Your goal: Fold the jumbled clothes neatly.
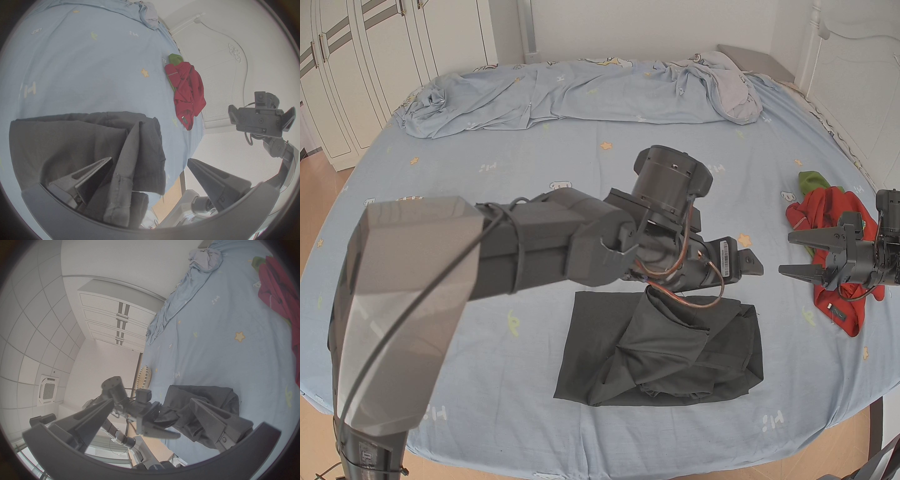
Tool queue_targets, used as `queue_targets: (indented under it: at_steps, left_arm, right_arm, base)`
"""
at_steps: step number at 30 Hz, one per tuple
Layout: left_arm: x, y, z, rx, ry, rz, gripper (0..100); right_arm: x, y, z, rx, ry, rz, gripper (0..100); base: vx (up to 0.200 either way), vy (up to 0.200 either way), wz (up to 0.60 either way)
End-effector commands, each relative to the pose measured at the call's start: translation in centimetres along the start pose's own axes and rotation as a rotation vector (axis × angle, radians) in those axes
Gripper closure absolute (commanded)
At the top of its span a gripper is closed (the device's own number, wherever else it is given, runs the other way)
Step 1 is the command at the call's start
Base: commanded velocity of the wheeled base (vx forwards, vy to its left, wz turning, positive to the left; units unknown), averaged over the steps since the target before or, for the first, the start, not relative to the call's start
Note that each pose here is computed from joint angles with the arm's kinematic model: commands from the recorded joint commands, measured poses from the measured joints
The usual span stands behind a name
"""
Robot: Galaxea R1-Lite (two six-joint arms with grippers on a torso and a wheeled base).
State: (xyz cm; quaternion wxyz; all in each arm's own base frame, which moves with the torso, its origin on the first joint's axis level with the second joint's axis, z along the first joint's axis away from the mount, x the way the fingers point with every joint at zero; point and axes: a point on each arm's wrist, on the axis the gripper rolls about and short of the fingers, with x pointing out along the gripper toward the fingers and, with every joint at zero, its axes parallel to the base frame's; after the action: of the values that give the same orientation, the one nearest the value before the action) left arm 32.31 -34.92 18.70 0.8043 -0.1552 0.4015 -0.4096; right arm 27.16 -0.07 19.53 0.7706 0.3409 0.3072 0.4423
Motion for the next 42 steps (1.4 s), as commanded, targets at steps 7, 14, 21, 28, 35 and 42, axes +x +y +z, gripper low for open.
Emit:
queue_targets:
  at_steps: [7,14,21,28,35,42]
  left_arm:
    - [-6.5,1.1,5.2,0.002,-0.226,-0.027,0]
    - [-9.9,3.8,6.2,-0.043,-0.265,0.036,0]
    - [-8.7,8.4,3.1,-0.139,-0.142,0.144,0]
    - [-5.8,11.5,0.1,-0.196,-0.019,0.211,0]
    - [-4.2,12.0,-0.6,-0.193,-0.016,0.167,0]
    - [-3.7,10.6,-0.9,-0.225,0.002,0.094,0]
  right_arm:
    - [2.1,-0.8,-1.0,0.046,0.074,0.024,0]
    - [3.6,-1.0,-1.8,-0.027,0.097,-0.010,0]
    - [8.4,-0.9,0.3,0.060,0.127,-0.066,0]
    - [11.3,0.3,2.4,0.121,0.171,-0.071,0]
    - [12.5,0.5,2.1,0.119,0.207,-0.181,0]
    - [11.5,2.1,1.8,0.083,0.185,-0.183,0]
  base:
    - [0.000,0.000,0.00]
    - [0.000,0.000,0.00]
    - [0.000,0.000,0.00]
    - [0.000,0.000,0.00]
    - [0.000,0.000,0.00]
    - [0.000,0.000,0.00]
